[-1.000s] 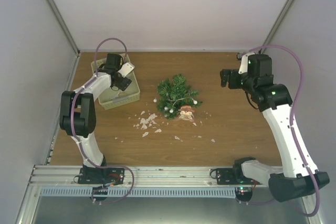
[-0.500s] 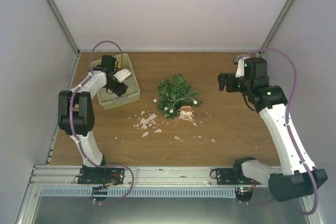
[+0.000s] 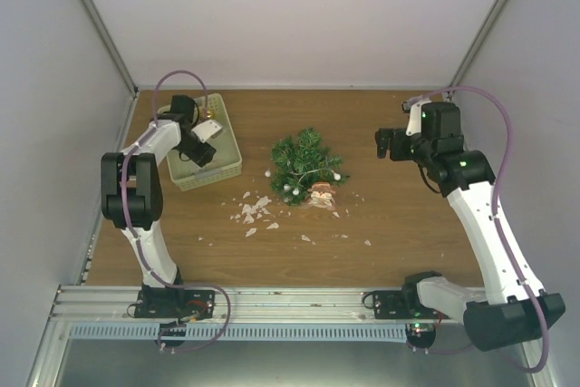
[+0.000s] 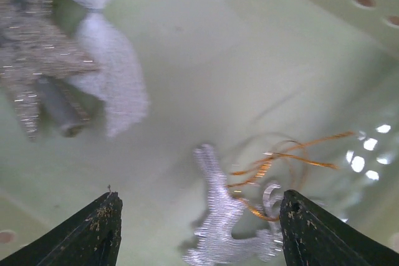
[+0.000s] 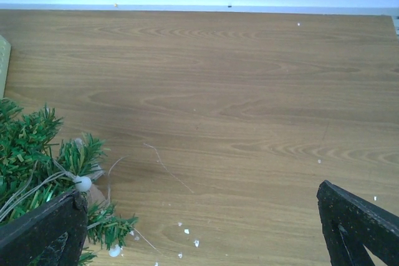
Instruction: Decorate the small christmas tree
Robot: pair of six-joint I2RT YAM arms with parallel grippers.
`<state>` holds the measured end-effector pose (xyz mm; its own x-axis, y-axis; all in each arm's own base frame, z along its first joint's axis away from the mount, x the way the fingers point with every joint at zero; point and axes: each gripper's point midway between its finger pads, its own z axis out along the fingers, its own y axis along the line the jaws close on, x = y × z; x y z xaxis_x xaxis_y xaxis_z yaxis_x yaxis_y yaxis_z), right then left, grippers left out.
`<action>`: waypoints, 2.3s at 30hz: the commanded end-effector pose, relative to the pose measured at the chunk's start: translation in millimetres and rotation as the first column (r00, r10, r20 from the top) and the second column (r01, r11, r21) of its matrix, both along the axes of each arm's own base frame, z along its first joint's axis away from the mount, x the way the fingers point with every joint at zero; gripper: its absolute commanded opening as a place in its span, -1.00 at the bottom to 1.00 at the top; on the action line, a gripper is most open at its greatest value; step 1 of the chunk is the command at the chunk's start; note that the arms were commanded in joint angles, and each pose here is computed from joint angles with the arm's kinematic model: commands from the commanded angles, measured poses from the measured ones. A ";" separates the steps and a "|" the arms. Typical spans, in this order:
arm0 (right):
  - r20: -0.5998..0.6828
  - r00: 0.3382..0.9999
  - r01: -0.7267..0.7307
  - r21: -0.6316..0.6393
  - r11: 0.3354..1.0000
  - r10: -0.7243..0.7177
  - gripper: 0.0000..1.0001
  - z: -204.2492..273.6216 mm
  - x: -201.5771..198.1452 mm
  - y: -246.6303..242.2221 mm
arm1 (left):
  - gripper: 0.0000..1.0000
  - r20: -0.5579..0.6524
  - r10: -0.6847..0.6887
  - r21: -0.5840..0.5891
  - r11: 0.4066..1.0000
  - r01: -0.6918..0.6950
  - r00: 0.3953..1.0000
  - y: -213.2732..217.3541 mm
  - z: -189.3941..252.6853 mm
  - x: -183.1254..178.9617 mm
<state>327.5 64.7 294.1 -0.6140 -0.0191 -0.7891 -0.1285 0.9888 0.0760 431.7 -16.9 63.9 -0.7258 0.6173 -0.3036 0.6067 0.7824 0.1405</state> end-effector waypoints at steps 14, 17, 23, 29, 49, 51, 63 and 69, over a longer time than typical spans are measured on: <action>0.027 1.000 0.008 0.010 1.000 -0.008 0.99 -0.3 3.8 -2.0 | 0.44 0.239 0.144 -0.025 0.990 -0.142 0.960 36.6 34.2 80.9; 0.024 1.000 0.008 0.011 1.000 -0.008 0.99 -1.6 3.9 -2.1 | 0.35 0.219 0.130 -0.059 0.991 -0.120 0.967 27.6 36.3 79.9; 0.016 1.000 -0.011 0.027 1.000 0.011 0.99 -6.7 3.4 2.6 | 0.24 0.170 0.090 -0.090 0.993 -0.076 0.981 12.1 30.2 69.3; 0.017 1.000 -0.009 0.031 0.999 0.009 0.99 -8.2 3.7 2.5 | 0.26 0.233 0.097 -0.064 0.994 -0.085 0.968 15.9 36.4 77.7; 0.037 0.999 -0.006 0.032 0.999 0.004 0.99 -0.8 0.6 1.0 | 0.49 0.240 0.115 -0.085 0.992 -0.097 0.964 -25.0 9.1 143.5; 0.035 0.999 -0.005 0.032 0.999 0.003 0.99 -1.3 -0.7 0.9 | 0.50 0.239 0.123 -0.084 0.991 -0.106 0.963 -25.2 6.7 147.1; 0.030 1.000 -0.009 0.036 0.999 0.008 0.99 -5.9 -1.7 1.7 | 0.52 0.302 0.192 -0.021 0.981 -0.195 0.934 -6.9 7.9 158.9; 0.024 1.000 -0.017 0.041 0.999 0.016 0.99 -8.1 -1.6 3.5 | 0.55 0.391 0.208 -0.037 0.977 -0.210 0.897 -3.9 33.9 162.2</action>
